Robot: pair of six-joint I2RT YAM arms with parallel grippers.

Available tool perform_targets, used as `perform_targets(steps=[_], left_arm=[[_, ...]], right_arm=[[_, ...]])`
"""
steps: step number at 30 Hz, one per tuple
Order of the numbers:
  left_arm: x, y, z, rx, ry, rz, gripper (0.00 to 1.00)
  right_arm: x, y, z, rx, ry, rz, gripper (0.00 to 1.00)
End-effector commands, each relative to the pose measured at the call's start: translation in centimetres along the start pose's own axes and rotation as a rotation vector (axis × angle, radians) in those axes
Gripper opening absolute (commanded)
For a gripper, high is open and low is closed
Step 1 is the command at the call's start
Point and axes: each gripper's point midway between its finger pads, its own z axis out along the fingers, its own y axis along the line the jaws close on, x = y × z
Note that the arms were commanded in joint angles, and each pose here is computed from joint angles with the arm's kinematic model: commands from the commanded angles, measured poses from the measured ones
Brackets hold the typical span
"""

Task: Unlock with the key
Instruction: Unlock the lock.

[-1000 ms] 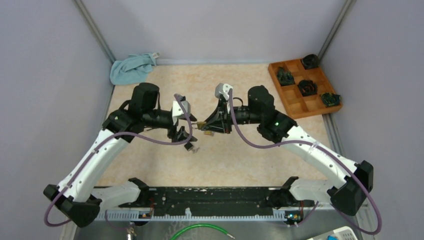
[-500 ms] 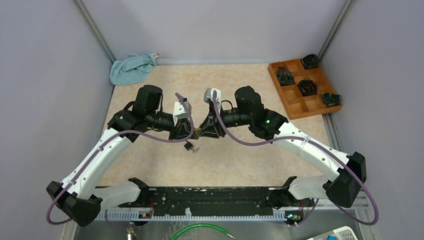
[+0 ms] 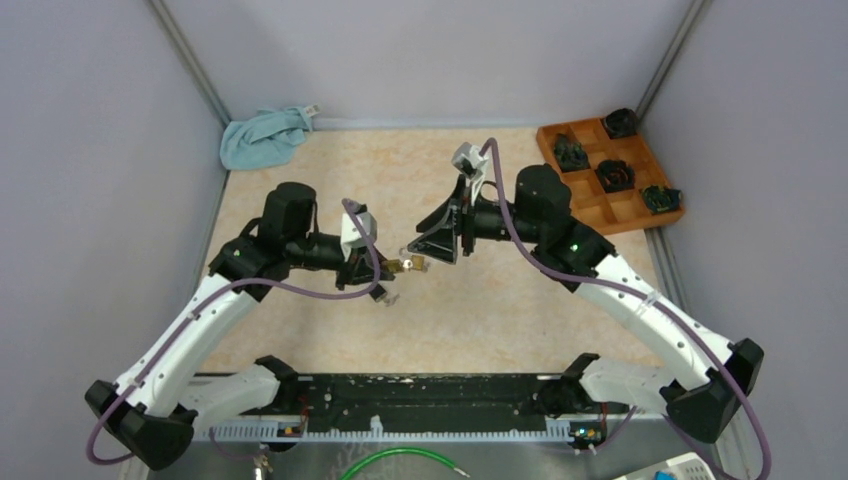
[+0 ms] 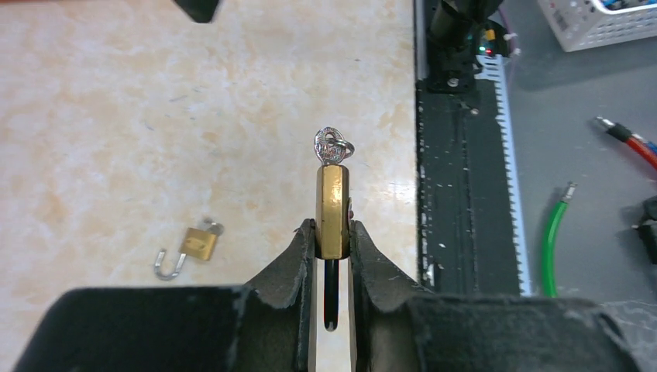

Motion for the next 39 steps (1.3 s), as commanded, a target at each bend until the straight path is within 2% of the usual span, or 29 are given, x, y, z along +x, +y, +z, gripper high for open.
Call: perform_targets(steps=[1,4,6,13,20,24,29,33,37,39], left_arm=[[-3.3,1.8,-1.2,-0.132,-0.09,0.189,0.0],[-4.4,3.4,-1.8,-0.213,-0.097,0.268,0.0],[-4.8,3.5,-1.8,-0.21,-0.102,0.298,0.0],[-4.9,2.8,-1.6,-0.17,-0.107,0.286,0.0],[-5.1,1.9,-1.4,-0.119,-0.117,0.262,0.0],[-5.1,1.2,-1.4,-0.082,-0.115,0.24,0.0],[-5.2,0.4,-1.4,-0.044,-0.12,0.225,0.0],[-5.1,0.3,-1.5,-0.044,-0.118,0.224,0.0],[-5.4,0.6,-1.5,-0.06,-0.121,0.235,0.0],[-5.5,0.6,-1.6,-0.065,-0.125,0.239,0.0]], right_arm=[[0.2,0.5,-0.6,0.034,0.011,0.147,0.51],[0.9,0.1,-0.3,0.048,0.061,0.218,0.46],[1.1,0.0,-0.1,0.045,0.071,0.227,0.45],[0.3,0.7,-0.2,-0.004,0.017,0.178,0.39],[0.6,0.1,0.2,0.007,0.024,0.157,0.27],[-0.1,-0.1,0.1,0.027,-0.002,0.126,0.16],[-0.1,-0.7,0.1,0.053,-0.01,0.096,0.17],[-0.6,0.2,0.2,-0.003,-0.036,0.094,0.17],[-0.5,0.7,0.5,-0.04,-0.028,0.121,0.02],[-0.3,0.7,0.6,-0.042,-0.029,0.142,0.0]])
